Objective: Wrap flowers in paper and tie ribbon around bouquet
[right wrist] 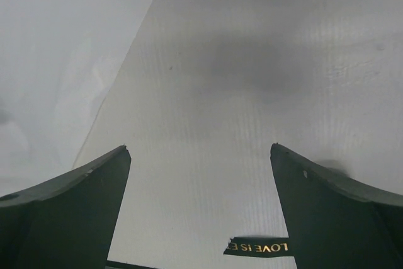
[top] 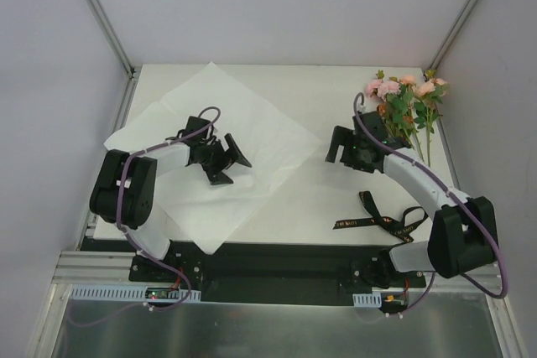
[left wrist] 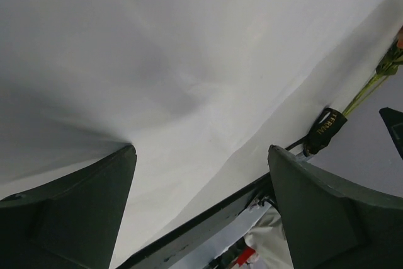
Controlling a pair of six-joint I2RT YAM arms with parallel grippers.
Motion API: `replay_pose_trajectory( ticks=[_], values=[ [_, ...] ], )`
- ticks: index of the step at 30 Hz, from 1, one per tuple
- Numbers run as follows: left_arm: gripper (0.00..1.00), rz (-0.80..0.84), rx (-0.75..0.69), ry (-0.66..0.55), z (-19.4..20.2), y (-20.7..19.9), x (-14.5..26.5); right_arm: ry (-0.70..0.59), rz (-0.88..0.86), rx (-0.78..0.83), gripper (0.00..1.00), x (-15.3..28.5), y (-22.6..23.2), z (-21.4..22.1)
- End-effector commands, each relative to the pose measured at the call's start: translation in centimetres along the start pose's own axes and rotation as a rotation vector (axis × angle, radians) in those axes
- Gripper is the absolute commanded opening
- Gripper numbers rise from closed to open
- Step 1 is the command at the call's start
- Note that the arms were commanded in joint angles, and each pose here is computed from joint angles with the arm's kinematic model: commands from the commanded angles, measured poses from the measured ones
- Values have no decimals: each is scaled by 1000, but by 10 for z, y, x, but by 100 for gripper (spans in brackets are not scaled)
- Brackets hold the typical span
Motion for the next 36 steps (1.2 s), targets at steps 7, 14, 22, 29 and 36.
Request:
replay_pose_trajectory(
  ticks=[7, 14, 22, 29, 36],
  values=[
    [87, 0, -80, 59, 7, -31, -44, -176, 6, 32, 99, 47, -43, -23],
    [89, 116, -231, 80, 18, -54, -21, -256, 92, 74, 99, 66, -62, -42],
    [92, 193, -275, -73, 7, -88, 20, -277, 186, -22, 95, 68, -133, -71],
    [81, -58, -31, -101, -48, -76, -30, -197, 401, -155, 92, 56, -206, -88],
    [82, -108, -13, 8, -51, -75, -73, -151, 311, -231, 72, 26, -251, -93]
  ],
)
Point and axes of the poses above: each gripper's point midway between its finger pads, its own x axis back along the fingers, its own y axis along the line the jaws close on, z = x × y, the point moved 8 cm from there along x, back along the fingers, and after that the axes turned 5 degrees about x, right-handed, at the moved point
